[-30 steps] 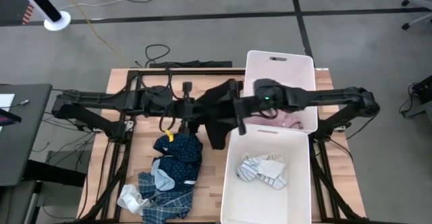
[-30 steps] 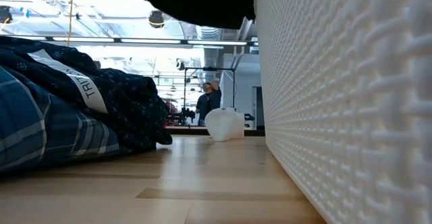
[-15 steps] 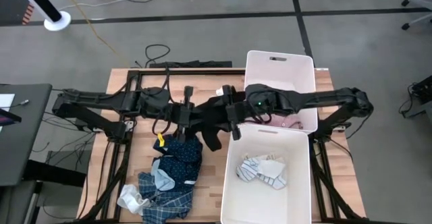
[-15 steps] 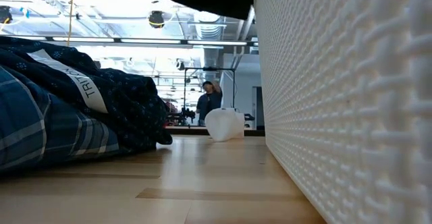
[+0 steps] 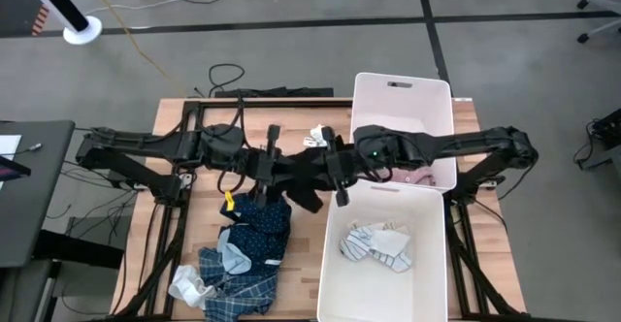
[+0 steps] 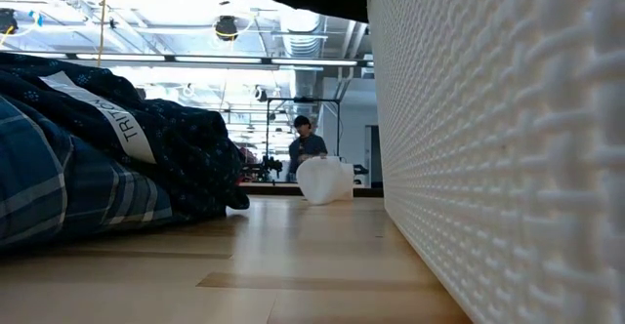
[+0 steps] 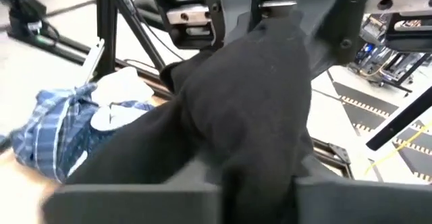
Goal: Sort clothes
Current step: Put the black jacket into the top laundry bin
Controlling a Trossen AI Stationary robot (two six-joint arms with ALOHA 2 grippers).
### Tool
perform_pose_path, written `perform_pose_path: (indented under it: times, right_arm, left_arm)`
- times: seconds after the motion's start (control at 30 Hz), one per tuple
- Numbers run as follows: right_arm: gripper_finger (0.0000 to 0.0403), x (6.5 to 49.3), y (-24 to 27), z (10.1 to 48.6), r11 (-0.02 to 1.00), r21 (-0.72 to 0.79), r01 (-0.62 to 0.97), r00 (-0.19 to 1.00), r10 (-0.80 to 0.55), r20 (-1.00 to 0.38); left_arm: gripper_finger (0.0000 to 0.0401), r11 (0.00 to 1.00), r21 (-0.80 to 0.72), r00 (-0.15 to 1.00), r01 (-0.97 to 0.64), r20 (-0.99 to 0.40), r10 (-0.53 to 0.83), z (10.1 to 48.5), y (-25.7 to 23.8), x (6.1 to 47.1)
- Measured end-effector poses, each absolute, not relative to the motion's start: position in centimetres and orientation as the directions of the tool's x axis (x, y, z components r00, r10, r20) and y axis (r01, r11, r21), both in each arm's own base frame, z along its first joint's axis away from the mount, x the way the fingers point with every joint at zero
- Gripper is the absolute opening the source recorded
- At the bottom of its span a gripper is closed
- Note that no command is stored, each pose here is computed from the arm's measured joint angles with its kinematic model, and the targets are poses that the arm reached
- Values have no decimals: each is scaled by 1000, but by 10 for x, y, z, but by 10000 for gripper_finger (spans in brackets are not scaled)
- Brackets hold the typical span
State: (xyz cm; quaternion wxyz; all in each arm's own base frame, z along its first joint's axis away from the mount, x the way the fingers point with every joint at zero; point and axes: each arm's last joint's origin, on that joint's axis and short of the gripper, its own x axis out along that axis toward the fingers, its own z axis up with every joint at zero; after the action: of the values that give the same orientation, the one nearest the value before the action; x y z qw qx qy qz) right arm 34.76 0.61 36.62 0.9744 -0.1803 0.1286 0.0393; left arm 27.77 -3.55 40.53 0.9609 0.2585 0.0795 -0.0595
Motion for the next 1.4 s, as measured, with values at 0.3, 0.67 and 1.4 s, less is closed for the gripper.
perform_pose_path:
  times: [0.3,0.67,1.4]
  right_arm:
    - [45,327,18,384,901,-425,-80,970,-28,-241]
    - [45,242,7,437,868,-476,140,959,-239,-153]
    - [45,159,-42,403,877,-266,399,606,-470,-642]
  left_arm:
    - [219,884,460,989,89,-145,-24,414,-34,269]
    - [294,899,437,996,-16,-67,51,440,-26,224]
    - [295,994,103,705,31,-707,51,376,-22,195]
